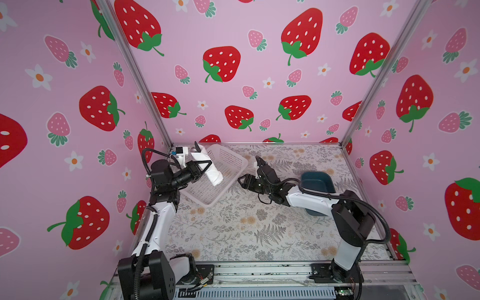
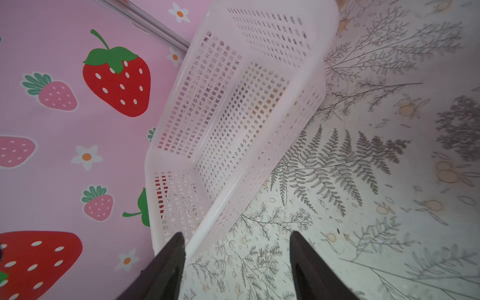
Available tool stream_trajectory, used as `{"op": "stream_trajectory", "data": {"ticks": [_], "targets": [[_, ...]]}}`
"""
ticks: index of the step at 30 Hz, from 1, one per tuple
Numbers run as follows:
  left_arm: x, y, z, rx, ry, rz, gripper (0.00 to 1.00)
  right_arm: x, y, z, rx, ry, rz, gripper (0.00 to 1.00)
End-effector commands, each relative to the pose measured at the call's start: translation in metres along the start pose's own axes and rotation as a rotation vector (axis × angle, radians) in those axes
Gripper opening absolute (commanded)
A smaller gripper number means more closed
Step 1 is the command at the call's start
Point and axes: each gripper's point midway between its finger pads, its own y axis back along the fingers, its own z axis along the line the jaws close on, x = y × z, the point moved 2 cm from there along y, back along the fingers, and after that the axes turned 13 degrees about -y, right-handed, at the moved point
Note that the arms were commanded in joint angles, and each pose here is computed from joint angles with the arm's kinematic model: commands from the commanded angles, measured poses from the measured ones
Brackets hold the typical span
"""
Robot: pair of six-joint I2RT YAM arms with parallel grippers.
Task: Place the utensils on the paper napkin and roll it up
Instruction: 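Carry the bundle over the basket with the left gripper while the right moves aside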
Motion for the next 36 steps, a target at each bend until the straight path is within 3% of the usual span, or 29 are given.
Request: {"op": "stream_trajectory", "data": {"ticks": [1,8,12,15,20,28,36], "targets": [[-0.002,0.006,-0.018,0.031,-0.060,0.001,0.07,-0.003,-0.023,0.007,0.008,-0.065,-0.033,0.67],[-0.005,0.007,-0.023,0.042,-0.063,-0.009,0.07,0.003,-0.065,-0.004,0.090,-0.108,0.018,0.73],[-0.004,0.008,-0.027,0.049,-0.063,-0.010,0.07,0.004,-0.075,-0.016,0.181,-0.078,0.035,0.71],[-0.004,0.009,-0.029,0.051,-0.064,-0.007,0.07,-0.006,-0.068,-0.032,0.259,-0.036,0.006,0.66],[0.000,0.010,-0.029,0.044,-0.058,0.005,0.07,-0.029,-0.045,-0.059,0.315,-0.014,0.001,0.46],[0.010,0.002,-0.025,0.048,-0.039,0.041,0.07,-0.046,-0.008,-0.078,0.314,0.064,0.021,0.32],[0.050,-0.033,-0.019,0.065,-0.033,0.210,0.07,-0.031,0.003,-0.065,0.230,0.278,0.187,0.32]]}}
